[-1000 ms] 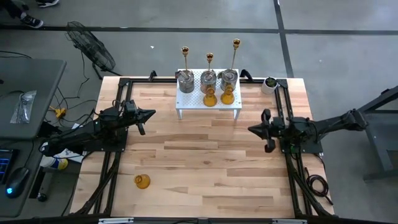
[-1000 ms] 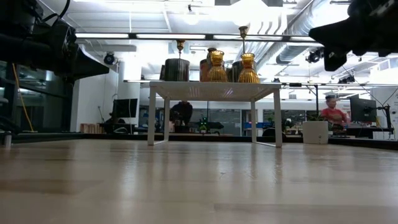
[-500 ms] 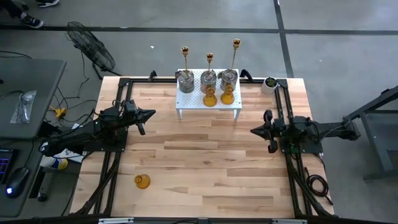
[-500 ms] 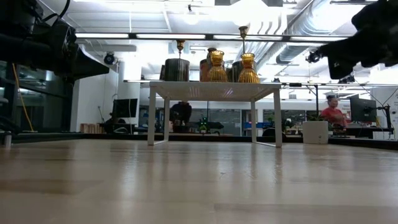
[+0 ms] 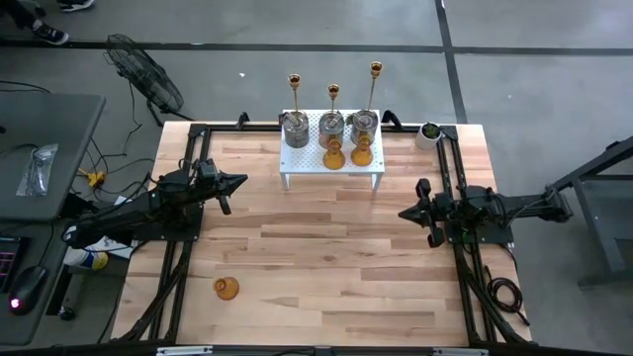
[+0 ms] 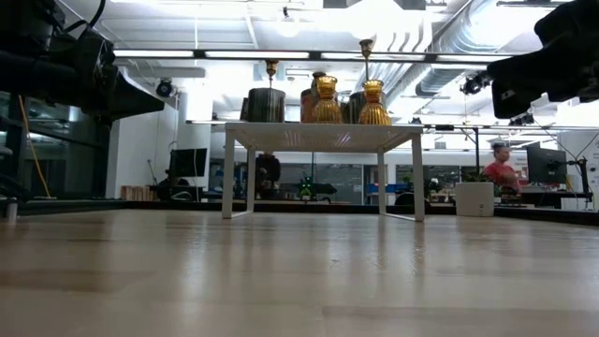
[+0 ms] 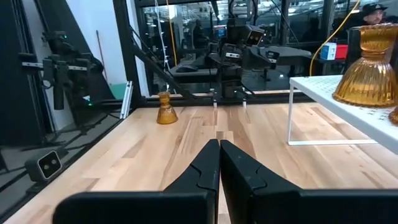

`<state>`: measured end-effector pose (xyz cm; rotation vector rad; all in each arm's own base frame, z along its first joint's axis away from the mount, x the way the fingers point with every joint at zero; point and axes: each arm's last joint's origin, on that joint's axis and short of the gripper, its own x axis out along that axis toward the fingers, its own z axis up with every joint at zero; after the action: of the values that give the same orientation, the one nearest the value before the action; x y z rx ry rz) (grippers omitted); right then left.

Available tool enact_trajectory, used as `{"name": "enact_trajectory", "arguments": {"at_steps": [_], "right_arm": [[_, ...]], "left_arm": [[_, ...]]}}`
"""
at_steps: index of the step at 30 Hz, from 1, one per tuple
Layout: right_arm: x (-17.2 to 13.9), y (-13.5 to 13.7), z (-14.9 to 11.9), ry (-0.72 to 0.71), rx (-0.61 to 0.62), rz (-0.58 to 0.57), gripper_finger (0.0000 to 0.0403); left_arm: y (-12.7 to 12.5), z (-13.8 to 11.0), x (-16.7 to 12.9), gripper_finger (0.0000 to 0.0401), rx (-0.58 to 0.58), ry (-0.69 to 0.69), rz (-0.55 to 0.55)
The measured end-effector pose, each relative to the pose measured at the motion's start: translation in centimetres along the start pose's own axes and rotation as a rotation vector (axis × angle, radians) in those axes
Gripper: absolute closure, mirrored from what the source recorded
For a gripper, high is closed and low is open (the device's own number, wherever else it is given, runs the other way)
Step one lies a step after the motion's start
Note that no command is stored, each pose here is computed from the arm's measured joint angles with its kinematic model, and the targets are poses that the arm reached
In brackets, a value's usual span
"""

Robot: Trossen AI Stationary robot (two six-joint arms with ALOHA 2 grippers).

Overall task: Pick & Place candle stick holders
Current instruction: Put the brown glass candle holder on the shelf

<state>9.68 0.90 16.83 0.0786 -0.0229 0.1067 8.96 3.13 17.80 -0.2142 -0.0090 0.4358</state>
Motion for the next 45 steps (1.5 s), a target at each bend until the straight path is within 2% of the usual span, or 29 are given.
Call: {"name": "enact_trajectory", "arguments": {"at_steps": [6,13,17,45], "right_arm": [[0.00,-0.15,-0.04,0.002,-0.026,-0.026,0.0399],[0.21,-0.39,-0.32,0.036,0.034,-0.051,0.0399],[0.28,-0.40,-0.44,0.051,-0.002,-0.051,0.0399],[0.31,-0.39,-0.35,0.037,0.005,-0.051,0.0398]], "left_arm": [[0.00,0.00,0.00,0.0401,0.000,0.000,0.000],[0.00,0.00,0.00,0.0401,0.000,0.000,0.000],[0.00,0.00,0.00,0.0401,0.000,0.000,0.000],[0.00,0.01,0.00,0.0401,0.000,-0.001,0.000]]}}
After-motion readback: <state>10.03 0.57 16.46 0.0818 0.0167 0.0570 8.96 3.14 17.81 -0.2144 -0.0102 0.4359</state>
